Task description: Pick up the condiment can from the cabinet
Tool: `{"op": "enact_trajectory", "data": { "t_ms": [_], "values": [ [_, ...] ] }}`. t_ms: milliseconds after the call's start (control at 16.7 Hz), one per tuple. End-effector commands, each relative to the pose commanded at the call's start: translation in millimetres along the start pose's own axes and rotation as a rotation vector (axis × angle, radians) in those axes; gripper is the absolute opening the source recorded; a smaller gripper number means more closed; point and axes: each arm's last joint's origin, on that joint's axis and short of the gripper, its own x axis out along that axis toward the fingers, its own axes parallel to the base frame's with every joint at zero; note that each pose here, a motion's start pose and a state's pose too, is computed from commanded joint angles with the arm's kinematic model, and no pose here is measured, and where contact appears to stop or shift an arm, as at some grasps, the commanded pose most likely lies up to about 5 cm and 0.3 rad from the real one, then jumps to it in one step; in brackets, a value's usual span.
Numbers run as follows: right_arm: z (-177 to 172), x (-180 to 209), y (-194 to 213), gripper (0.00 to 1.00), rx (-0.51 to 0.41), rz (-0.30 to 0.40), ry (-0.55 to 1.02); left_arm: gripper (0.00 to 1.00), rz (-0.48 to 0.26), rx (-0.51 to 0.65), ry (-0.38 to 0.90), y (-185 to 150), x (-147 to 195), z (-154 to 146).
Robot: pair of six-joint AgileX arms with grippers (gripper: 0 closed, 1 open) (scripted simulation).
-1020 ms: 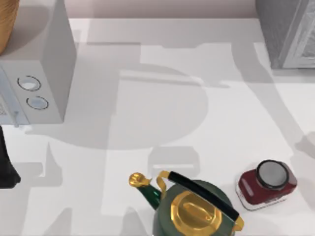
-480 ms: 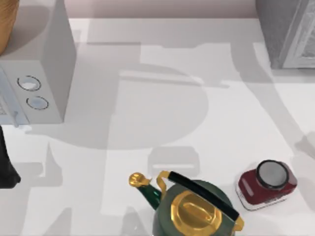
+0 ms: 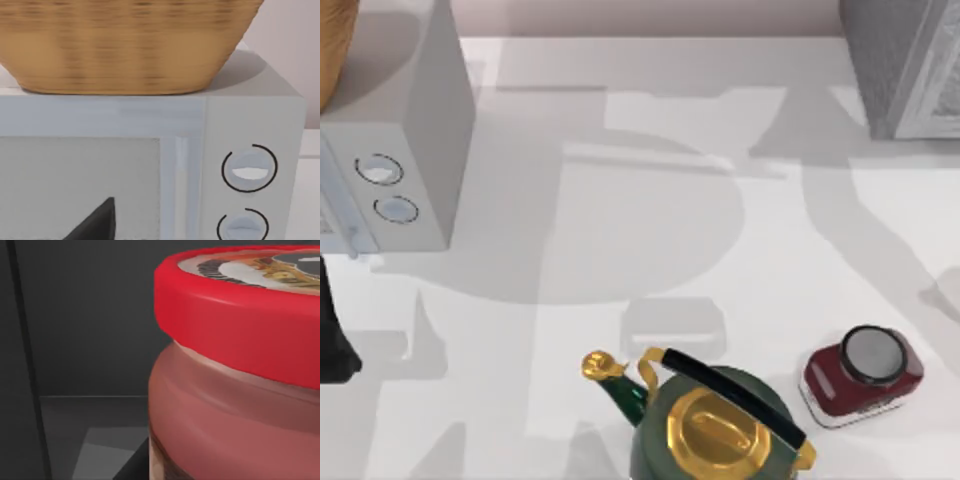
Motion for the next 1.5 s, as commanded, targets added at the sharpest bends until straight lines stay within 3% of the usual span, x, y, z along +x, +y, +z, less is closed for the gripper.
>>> {"op": "enact_trajectory", "data": {
  "t_ms": [540, 840, 1080, 1500],
  "values": [
    [0, -18, -13, 0.00, 0.010, -0.003, -0.012, 1.00, 0.000, 0.000, 0.000, 0, 0, 0],
    [-35, -32, -45, 0.00, 0.007, -0.005, -0.016, 1.00, 0.000, 0.000, 0.000, 0, 0, 0],
    [-106, -45, -72, 0.00, -0.017, -0.006, 0.024, 1.00, 0.000, 0.000, 0.000, 0, 0, 0],
    [-291, -67, -110, 0.00, -0.027, -0.002, 0.104, 1.00, 0.000, 0.000, 0.000, 0, 0, 0]
  ]
}}
